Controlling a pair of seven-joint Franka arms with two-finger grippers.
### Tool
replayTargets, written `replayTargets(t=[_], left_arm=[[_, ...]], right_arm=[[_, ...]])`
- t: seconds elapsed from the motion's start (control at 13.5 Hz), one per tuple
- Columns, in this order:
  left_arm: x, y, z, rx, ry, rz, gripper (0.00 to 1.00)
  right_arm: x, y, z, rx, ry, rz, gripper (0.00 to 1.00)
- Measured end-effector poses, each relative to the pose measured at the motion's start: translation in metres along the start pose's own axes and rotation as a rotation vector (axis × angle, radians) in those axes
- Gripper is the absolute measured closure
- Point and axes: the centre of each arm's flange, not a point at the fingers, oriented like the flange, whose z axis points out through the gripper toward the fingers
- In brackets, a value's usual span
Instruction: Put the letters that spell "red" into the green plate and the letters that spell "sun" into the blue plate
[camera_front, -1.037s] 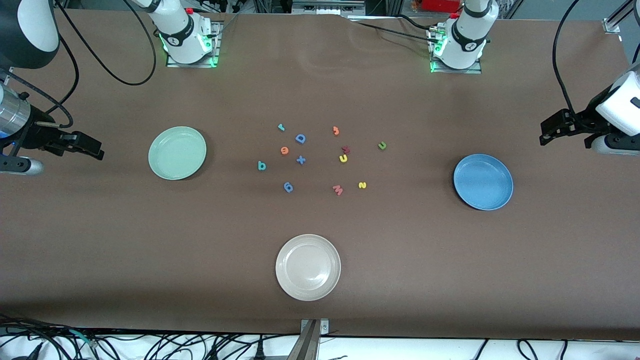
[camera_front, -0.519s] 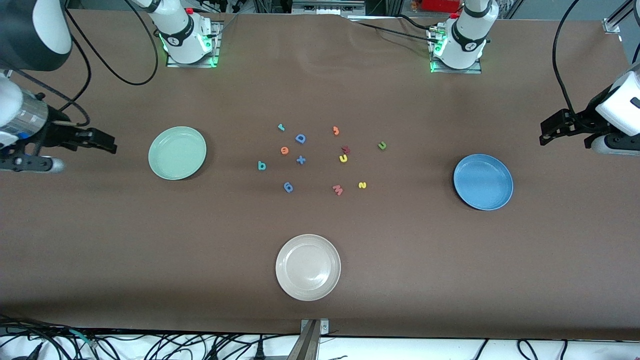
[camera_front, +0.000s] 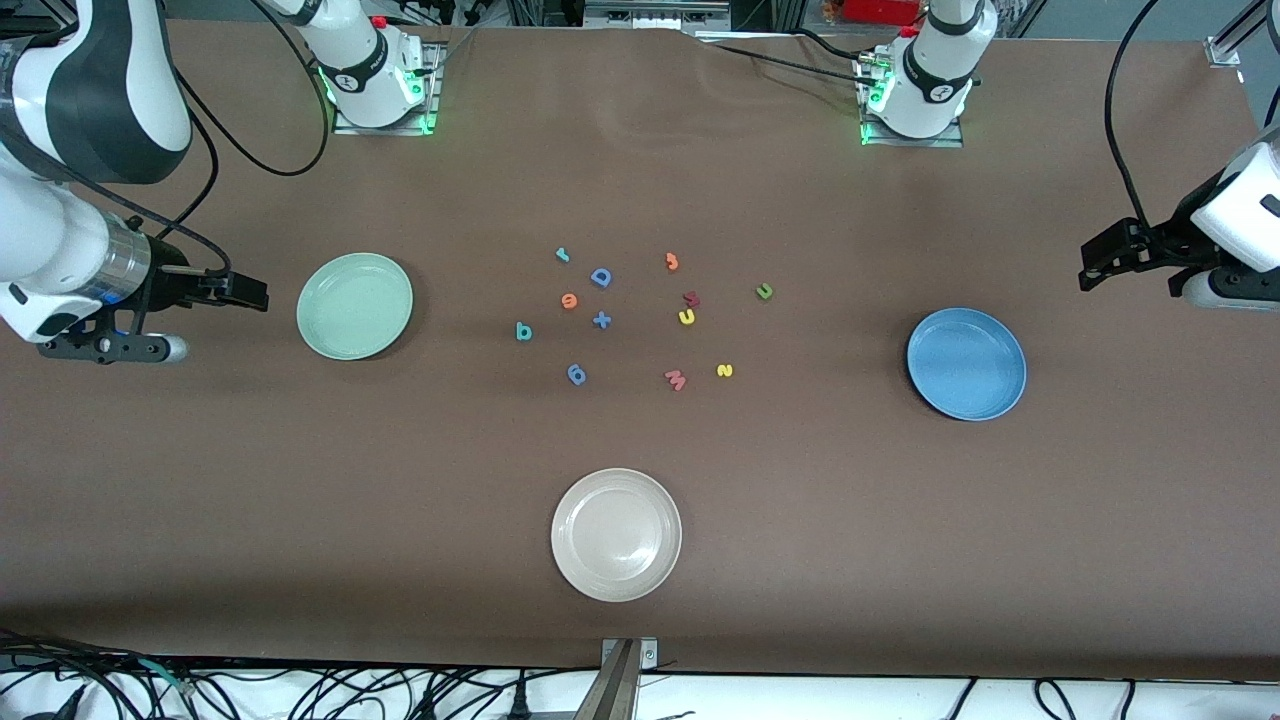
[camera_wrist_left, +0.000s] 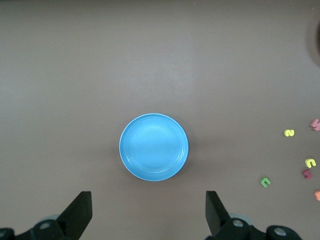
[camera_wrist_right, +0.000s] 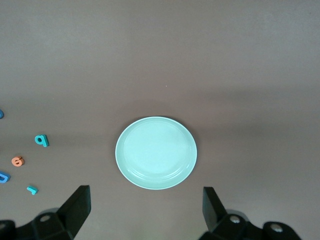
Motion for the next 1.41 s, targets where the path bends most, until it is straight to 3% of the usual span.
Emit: replayTargets(t=[0.89, 1.41], left_arm=[[0.000, 0.000, 0.000, 0.000, 0.000, 0.000, 0.00], [0.001, 0.000, 0.001, 0.000, -0.002, 0.000, 0.00]], right_arm=[[-0.011, 0.002, -0.014, 0.003, -0.011, 0.008, 0.00], [-0.017, 0.010, -0.029, 0.009, 0.018, 0.020, 0.00]])
